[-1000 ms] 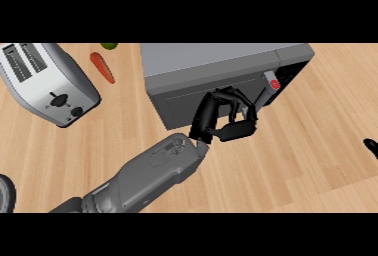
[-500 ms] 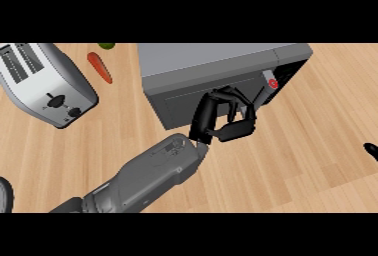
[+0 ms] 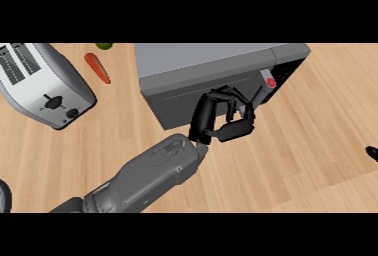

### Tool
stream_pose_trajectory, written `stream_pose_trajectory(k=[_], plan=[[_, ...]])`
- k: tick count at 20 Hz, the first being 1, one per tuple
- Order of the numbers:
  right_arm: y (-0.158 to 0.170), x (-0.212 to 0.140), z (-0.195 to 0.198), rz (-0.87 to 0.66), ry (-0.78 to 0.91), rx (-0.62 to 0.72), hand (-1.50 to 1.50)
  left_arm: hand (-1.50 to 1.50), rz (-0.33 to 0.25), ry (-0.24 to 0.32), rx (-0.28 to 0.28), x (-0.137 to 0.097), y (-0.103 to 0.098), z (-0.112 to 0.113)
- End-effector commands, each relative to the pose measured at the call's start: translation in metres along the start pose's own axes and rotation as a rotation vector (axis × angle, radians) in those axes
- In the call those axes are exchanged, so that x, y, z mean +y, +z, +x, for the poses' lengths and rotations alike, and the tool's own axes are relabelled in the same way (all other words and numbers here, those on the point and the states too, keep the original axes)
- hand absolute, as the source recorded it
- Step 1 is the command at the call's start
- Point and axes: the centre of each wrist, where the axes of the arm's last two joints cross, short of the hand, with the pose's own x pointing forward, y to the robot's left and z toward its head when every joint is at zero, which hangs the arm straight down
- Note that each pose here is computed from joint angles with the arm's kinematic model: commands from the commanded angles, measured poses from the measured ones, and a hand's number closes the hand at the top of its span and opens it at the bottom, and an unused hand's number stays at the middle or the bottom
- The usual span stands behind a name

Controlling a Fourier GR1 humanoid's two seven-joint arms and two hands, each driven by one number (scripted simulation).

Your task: Pick up the milk, place it into the microwave and close the microwave

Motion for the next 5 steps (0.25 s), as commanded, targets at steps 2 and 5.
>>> stream_pose_trajectory(k=[2, 5], plan=[[-0.001, 0.0025, 0.0022, 0.013, -0.01, 0.013, -1.5, 1.5, 0.127, -0.045, 0.036, 0.0209, -0.0236, -0.005], [-0.0011, -0.0002, 0.0038, 0.015, -0.005, 0.006, -1.5, 1.5, 0.129, -0.035, 0.025, 0.0206, -0.0259, -0.003]])
